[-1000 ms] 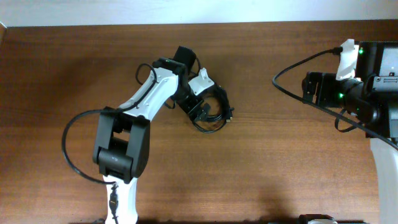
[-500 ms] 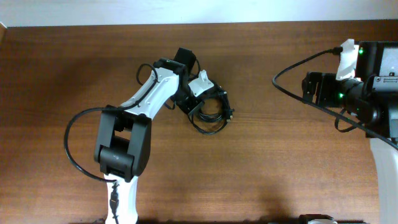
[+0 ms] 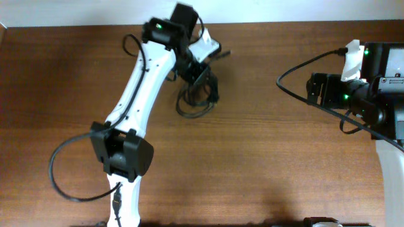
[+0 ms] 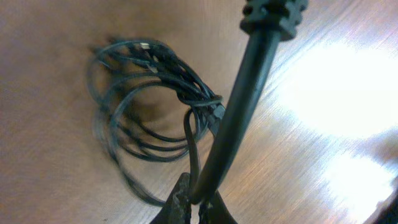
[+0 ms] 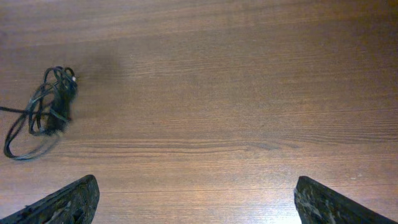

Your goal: Untangle cables

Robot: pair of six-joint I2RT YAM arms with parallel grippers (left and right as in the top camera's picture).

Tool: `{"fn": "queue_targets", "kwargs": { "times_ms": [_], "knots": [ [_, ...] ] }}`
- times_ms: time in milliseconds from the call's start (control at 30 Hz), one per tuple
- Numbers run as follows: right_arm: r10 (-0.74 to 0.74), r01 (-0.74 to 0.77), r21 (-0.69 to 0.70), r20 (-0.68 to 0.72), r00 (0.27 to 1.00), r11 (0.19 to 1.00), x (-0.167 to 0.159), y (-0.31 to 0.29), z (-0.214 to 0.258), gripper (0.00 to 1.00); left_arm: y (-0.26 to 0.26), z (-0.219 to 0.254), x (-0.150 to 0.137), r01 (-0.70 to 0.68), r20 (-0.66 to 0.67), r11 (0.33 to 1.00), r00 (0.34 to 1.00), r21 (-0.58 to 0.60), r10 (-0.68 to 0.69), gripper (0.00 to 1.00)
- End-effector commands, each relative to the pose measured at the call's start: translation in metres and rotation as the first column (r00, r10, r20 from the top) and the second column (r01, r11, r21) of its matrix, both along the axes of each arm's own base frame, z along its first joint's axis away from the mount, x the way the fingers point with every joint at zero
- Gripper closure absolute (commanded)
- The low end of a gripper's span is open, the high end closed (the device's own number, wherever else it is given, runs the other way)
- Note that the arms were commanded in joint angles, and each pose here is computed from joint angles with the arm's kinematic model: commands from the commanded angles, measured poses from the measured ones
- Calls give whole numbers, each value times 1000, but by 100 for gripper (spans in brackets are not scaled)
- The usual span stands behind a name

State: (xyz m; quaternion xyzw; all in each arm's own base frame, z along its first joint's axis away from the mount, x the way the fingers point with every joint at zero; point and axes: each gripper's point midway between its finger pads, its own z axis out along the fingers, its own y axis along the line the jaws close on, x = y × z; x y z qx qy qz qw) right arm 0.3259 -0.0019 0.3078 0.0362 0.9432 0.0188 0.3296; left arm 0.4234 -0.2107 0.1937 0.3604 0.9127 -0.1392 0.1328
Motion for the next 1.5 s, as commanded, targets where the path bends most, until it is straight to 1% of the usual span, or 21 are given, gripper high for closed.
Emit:
{"fn": "queue_targets", "kwargs": {
  "times_ms": [0, 67, 133, 200, 333, 400, 433, 500, 633, 700, 733, 767, 833, 867, 967, 1133, 1267, 1333, 1367, 1433, 1467],
  "knots": [
    [6, -6, -9, -11, 1000, 1000, 0, 0, -4, 3, -2, 87, 1, -100, 129, 987, 985, -123, 116, 100],
    [10, -10, -4, -14, 1000, 1000, 1, 2, -5, 4, 3, 133, -12, -109, 205, 978, 968, -175, 145, 100],
    [18, -18, 5, -15, 1000, 1000, 1, 4, -5, 4, 6, 163, -21, -113, 263, 969, 949, -220, 171, 100],
    [26, -26, 16, -15, 1000, 1000, 1, 6, -5, 3, 8, 181, -24, -126, 298, 958, 933, -256, 202, 100],
    [71, -70, 72, -17, 997, 995, 0, 18, -5, 4, 9, 195, -29, -118, 327, 952, 921, -281, 211, 100],
    [121, -119, 118, -7, 993, 986, 2, 32, -4, 4, 9, 197, -31, -115, 331, 952, 920, -283, 210, 100],
    [170, -169, 131, 3, 985, 977, 3, 43, -3, 4, 9, 198, -32, -113, 331, 952, 920, -284, 208, 100],
    [308, -309, 104, 28, 951, 945, 7, 66, -3, 4, 8, 198, -32, -111, 332, 952, 920, -284, 207, 100],
    [541, -541, -12, 36, 840, 841, 15, 107, -12, 4, 9, 199, -33, -111, 335, 952, 919, -285, 208, 100],
    [612, -611, -37, 15, 791, 791, 18, 124, -21, 4, 10, 202, -34, -112, 341, 952, 916, -285, 210, 100],
    [619, -618, -37, 8, 785, 785, 19, 129, -25, 4, 11, 202, -34, -114, 344, 952, 915, -283, 212, 100],
    [627, -626, -33, 0, 779, 779, 21, 133, -29, 7, 11, 203, -34, -115, 347, 952, 913, -283, 213, 100],
    [613, -613, -38, -23, 790, 789, 27, 133, -37, 12, 11, 202, -34, -116, 344, 953, 914, -281, 213, 100],
    [605, -605, -52, -27, 796, 794, 29, 130, -37, 12, 11, 197, -32, -123, 335, 955, 918, -270, 213, 100],
    [518, -517, -114, -21, 855, 848, 34, 113, -28, 12, 11, 176, -25, -148, 287, 962, 934, -228, 212, 100],
    [445, -430, -223, 18, 896, 875, 28, 88, -4, 12, 0, 111, -10, -156, 144, 978, 974, -135, 175, 100],
    [330, -303, -265, 62, 942, 915, 24, 68, 11, 12, -16, 64, -1, -112, 79, 990, 990, -83, 119, 100],
    [296, -264, -287, 72, 953, 921, 23, 60, 15, 11, -25, 42, 1, -77, 55, 995, 995, -69, 80, 100],
    [279, -245, -295, 76, 957, 924, 23, 57, 17, 11, -31, 30, -1, -43, 45, 997, 998, -64, 46, 100],
    [194, -155, -305, 100, 976, 940, 25, 45, 22, 11, -47, 0, -9, 16, -4, 998, 1000, -64, -16, 100],
    [167, -125, -314, 112, 980, 941, 25, 40, 26, 11, -50, -11, -11, 23, -18, 998, 1000, -57, -24, 100]
  ]
}}
